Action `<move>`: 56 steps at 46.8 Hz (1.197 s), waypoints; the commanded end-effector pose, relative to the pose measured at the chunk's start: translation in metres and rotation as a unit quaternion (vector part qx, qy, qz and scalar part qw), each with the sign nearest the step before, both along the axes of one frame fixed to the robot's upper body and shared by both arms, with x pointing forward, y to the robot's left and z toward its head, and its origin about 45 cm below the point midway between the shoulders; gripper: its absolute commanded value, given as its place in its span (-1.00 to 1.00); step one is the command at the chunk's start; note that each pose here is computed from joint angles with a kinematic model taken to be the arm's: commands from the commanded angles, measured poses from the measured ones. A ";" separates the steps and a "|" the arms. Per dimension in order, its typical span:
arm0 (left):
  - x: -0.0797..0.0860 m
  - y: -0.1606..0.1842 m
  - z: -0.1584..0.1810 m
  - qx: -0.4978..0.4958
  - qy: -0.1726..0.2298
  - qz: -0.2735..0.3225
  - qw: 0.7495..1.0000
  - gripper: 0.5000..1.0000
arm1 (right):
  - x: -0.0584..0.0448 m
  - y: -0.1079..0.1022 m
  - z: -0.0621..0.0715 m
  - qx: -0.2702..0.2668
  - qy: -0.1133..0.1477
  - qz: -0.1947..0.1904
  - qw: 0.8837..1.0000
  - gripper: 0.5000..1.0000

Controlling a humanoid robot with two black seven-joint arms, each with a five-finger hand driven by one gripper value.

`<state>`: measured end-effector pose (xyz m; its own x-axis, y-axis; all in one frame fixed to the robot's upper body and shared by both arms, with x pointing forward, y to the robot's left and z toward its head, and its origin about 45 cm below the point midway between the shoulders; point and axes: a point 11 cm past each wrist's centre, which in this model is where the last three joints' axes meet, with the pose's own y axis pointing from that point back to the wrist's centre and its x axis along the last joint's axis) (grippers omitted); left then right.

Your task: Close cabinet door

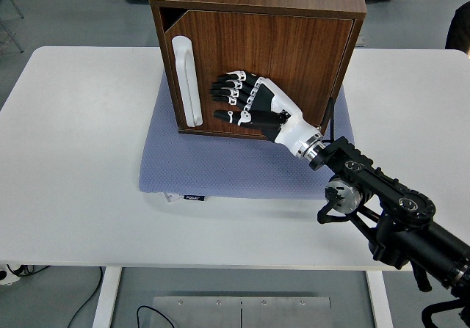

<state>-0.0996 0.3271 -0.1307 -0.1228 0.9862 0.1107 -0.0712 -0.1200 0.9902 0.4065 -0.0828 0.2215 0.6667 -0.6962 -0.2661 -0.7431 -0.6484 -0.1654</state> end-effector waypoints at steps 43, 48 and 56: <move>0.000 0.000 0.000 0.000 0.000 0.000 1.000 1.00 | -0.056 -0.034 -0.011 0.005 -0.032 0.075 0.997 1.00; 0.001 0.000 0.000 0.000 -0.001 0.000 1.000 1.00 | -0.061 -0.045 -0.011 -0.001 -0.033 0.076 0.997 1.00; 0.000 0.000 0.000 0.000 0.000 0.000 1.000 1.00 | -0.069 -0.062 -0.010 0.000 -0.043 0.075 0.996 1.00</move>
